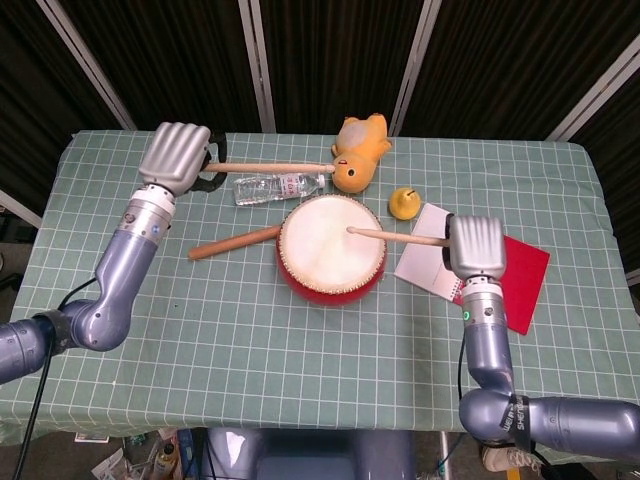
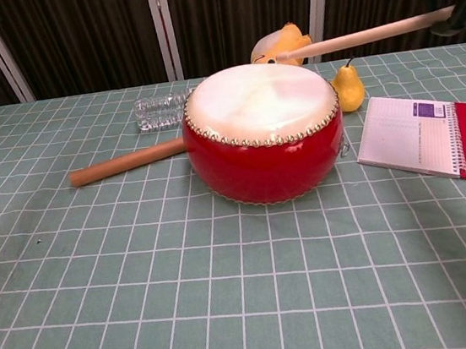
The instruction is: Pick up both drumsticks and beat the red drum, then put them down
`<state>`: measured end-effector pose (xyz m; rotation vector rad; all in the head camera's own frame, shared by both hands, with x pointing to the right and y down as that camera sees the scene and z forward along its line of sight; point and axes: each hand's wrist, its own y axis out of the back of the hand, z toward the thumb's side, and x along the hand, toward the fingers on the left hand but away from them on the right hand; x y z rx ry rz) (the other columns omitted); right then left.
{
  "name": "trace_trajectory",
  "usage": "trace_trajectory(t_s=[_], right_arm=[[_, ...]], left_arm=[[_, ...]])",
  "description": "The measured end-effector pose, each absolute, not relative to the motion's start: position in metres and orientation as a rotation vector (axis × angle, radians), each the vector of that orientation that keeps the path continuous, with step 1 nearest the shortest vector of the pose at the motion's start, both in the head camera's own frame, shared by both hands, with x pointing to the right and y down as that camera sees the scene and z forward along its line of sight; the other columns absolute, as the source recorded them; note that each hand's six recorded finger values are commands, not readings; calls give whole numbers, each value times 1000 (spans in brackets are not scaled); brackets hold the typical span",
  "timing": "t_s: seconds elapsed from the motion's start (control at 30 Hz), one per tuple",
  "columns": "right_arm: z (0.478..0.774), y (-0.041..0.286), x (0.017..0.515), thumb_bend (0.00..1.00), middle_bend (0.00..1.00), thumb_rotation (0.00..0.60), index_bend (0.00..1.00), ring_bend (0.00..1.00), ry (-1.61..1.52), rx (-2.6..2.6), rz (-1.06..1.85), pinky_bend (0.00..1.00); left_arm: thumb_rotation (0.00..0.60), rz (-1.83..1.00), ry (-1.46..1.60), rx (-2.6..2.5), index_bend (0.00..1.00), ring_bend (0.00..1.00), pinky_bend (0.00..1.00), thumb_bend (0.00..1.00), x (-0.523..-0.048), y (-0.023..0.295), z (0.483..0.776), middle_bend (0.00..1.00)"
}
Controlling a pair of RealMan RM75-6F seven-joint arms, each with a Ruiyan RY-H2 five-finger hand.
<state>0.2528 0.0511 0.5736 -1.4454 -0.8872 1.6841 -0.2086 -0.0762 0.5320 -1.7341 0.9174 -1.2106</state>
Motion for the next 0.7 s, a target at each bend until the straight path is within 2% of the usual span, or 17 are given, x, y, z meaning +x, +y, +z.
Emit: trace_trajectory(t_s=[0.33, 0.53, 0.7], right_arm=[[564, 64, 278, 732, 1000, 600, 1000, 1000, -900, -1510, 1673, 1000], [566, 67, 298, 731, 1000, 600, 1000, 1000, -913, -1536, 1688, 1000], [572, 70, 315, 731, 1000, 600, 1000, 1000, -912, -1542, 1722, 1000]], left_arm=[[600, -1229, 858, -1797, 790, 1000, 1000, 566, -158, -63, 566, 1000], [600, -1328, 699, -1758, 791, 1000, 1000, 567, -141, -46, 603, 1000], [600, -1458, 490, -1686, 792, 1000, 1000, 567, -146, -25, 639, 1000]])
